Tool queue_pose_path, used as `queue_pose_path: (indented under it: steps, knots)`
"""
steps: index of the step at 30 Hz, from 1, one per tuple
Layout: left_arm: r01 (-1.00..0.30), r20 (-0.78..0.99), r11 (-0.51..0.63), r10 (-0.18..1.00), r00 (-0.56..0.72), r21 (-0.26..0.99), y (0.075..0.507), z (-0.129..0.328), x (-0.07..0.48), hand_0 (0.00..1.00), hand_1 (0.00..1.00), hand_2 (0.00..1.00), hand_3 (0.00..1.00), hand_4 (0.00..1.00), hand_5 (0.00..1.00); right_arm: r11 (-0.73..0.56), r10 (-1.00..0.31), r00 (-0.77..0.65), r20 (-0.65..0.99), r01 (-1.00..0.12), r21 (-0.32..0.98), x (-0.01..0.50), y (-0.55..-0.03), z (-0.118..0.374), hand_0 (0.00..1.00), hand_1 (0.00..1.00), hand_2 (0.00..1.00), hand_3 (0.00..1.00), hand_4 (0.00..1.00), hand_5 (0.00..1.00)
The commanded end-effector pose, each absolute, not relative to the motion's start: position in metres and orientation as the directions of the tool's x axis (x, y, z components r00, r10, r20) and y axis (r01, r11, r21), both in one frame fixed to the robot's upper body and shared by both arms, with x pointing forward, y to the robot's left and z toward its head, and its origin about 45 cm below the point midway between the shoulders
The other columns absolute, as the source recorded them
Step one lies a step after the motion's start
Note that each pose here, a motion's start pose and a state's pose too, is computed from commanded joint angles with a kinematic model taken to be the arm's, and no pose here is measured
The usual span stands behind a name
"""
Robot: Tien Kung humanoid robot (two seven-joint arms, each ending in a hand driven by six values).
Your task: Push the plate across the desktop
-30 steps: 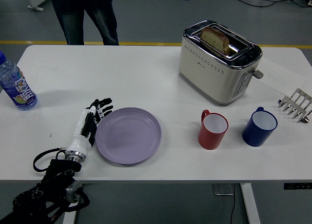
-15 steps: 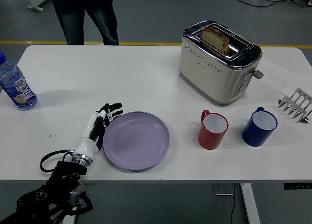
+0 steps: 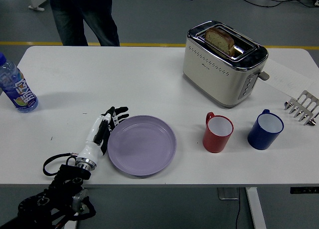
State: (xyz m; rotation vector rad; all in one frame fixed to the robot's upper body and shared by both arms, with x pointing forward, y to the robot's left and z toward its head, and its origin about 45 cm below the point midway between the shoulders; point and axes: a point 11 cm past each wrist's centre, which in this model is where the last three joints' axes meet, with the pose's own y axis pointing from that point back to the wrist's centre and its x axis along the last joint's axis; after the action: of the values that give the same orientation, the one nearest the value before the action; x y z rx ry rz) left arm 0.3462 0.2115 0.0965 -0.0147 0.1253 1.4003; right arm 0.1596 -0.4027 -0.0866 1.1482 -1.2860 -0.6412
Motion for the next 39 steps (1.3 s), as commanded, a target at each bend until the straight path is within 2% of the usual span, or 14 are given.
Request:
queue_pose_path:
  steps: [6, 14, 22, 23, 39]
  knots:
    - [-0.991, -0.075, 0.129, 0.989, 0.126, 0.037, 0.219, 0.101, 0.350, 0.723, 0.752, 0.781, 0.682, 0.477, 0.998, 0.353, -0.888, 0.226, 0.400, -0.221, 0.909, 0.162, -0.402, -0.086, 0.603, 0.616, 0.709, 0.647, 0.210, 0.485]
    - [-1.000, -0.079, -0.014, 0.997, -0.014, -0.001, 0.257, 0.113, 0.362, 0.719, 0.747, 0.774, 0.674, 0.475, 0.998, 0.353, -0.889, 0.223, 0.401, -0.227, 0.908, 0.165, -0.402, -0.085, 0.602, 0.616, 0.710, 0.648, 0.210, 0.485]
    - [-0.986, -0.068, -0.164, 0.984, -0.163, -0.007, 0.328, 0.128, 0.364, 0.713, 0.733, 0.766, 0.675, 0.477, 0.998, 0.354, -0.890, 0.214, 0.403, -0.232, 0.906, 0.166, -0.402, -0.085, 0.603, 0.614, 0.709, 0.647, 0.210, 0.485]
    - [-0.982, -0.064, -0.187, 0.980, -0.187, -0.007, 0.342, 0.130, 0.362, 0.680, 0.672, 0.697, 0.670, 0.481, 0.998, 0.355, -0.890, 0.212, 0.404, -0.233, 0.905, 0.165, -0.402, -0.085, 0.603, 0.616, 0.707, 0.647, 0.211, 0.486]
    - [-0.893, -0.113, -0.442, 0.895, -0.432, -0.082, 0.452, 0.162, 0.319, 0.679, 0.665, 0.688, 0.657, 0.485, 0.998, 0.362, -0.890, 0.201, 0.408, -0.228, 0.904, 0.162, -0.404, -0.085, 0.603, 0.613, 0.705, 0.647, 0.211, 0.486]
